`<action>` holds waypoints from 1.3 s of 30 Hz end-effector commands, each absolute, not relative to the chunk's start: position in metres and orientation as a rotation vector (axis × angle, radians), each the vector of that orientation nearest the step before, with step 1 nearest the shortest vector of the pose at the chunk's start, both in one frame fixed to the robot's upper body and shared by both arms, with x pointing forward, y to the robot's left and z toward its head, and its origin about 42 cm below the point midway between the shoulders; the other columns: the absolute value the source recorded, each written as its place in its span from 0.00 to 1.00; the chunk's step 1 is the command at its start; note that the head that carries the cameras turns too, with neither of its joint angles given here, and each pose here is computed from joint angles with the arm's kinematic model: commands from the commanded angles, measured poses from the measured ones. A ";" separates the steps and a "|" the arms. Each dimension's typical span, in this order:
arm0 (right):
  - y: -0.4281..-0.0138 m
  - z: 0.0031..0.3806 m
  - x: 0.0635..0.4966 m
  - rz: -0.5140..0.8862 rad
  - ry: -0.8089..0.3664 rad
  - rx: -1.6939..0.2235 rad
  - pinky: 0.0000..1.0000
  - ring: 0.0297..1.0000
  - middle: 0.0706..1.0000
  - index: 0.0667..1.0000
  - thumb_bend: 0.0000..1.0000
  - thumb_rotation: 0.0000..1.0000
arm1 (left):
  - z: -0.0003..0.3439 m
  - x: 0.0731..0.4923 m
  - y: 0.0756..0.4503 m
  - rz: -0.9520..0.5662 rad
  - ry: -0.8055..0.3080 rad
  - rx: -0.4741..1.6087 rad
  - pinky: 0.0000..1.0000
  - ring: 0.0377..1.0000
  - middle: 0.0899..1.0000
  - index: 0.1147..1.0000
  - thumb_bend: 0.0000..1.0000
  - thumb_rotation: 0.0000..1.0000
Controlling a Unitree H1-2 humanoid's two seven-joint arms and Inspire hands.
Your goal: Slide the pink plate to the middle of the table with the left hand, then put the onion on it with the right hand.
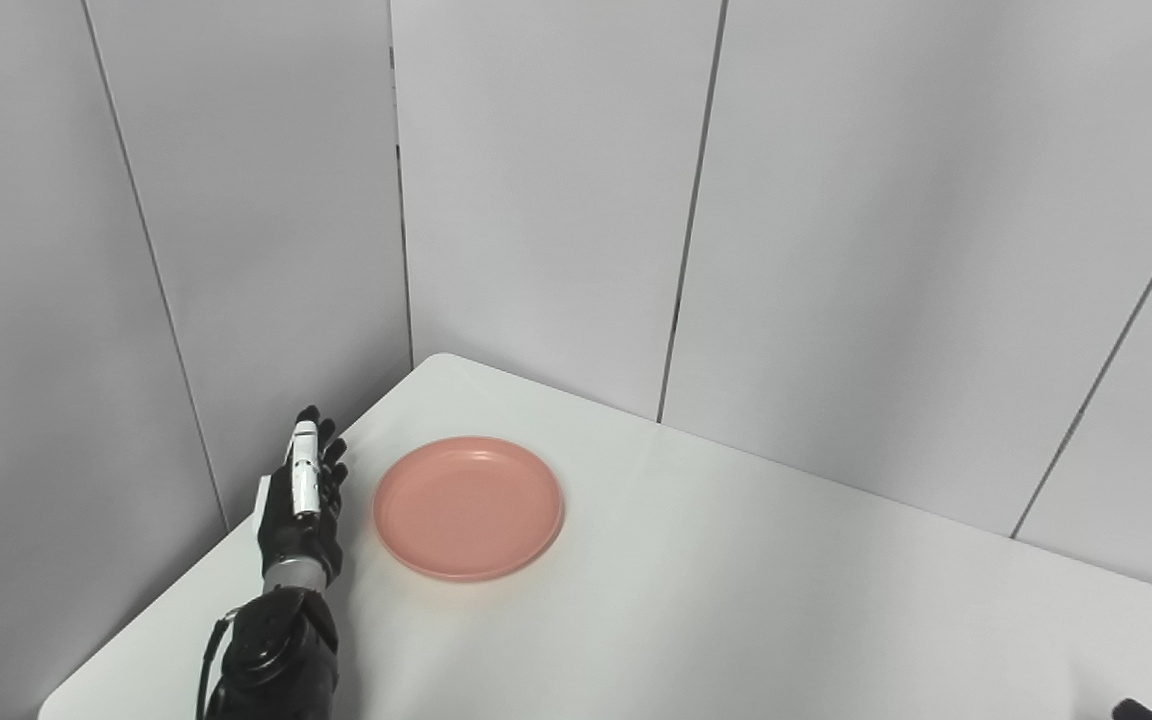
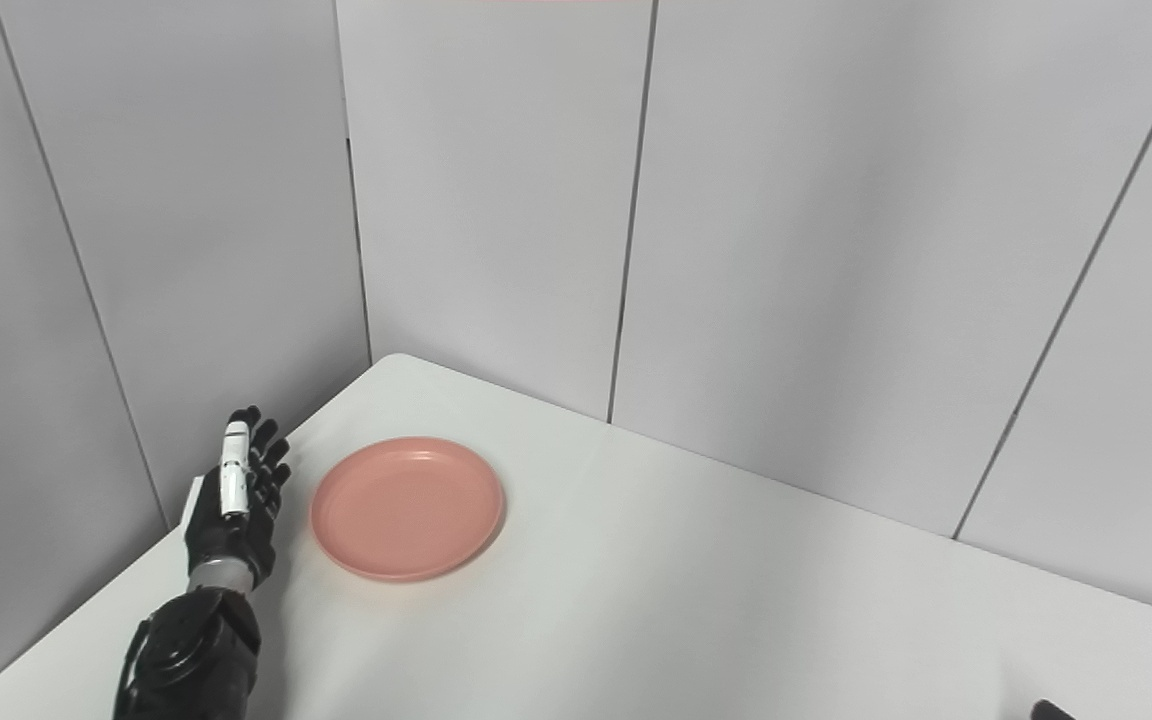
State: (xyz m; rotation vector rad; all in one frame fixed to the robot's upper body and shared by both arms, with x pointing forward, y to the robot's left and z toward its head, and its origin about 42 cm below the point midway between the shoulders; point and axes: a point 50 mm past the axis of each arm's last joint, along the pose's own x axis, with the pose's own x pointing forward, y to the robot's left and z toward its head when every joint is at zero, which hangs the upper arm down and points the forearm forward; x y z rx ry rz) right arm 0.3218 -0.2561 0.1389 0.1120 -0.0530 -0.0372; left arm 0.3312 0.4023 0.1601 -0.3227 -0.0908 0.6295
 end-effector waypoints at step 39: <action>-0.261 0.138 0.314 -0.051 0.008 0.131 0.89 0.73 0.78 0.67 0.43 0.86 | 0.152 0.386 0.410 0.474 -0.042 -0.391 0.97 0.96 0.96 0.95 0.34 1.00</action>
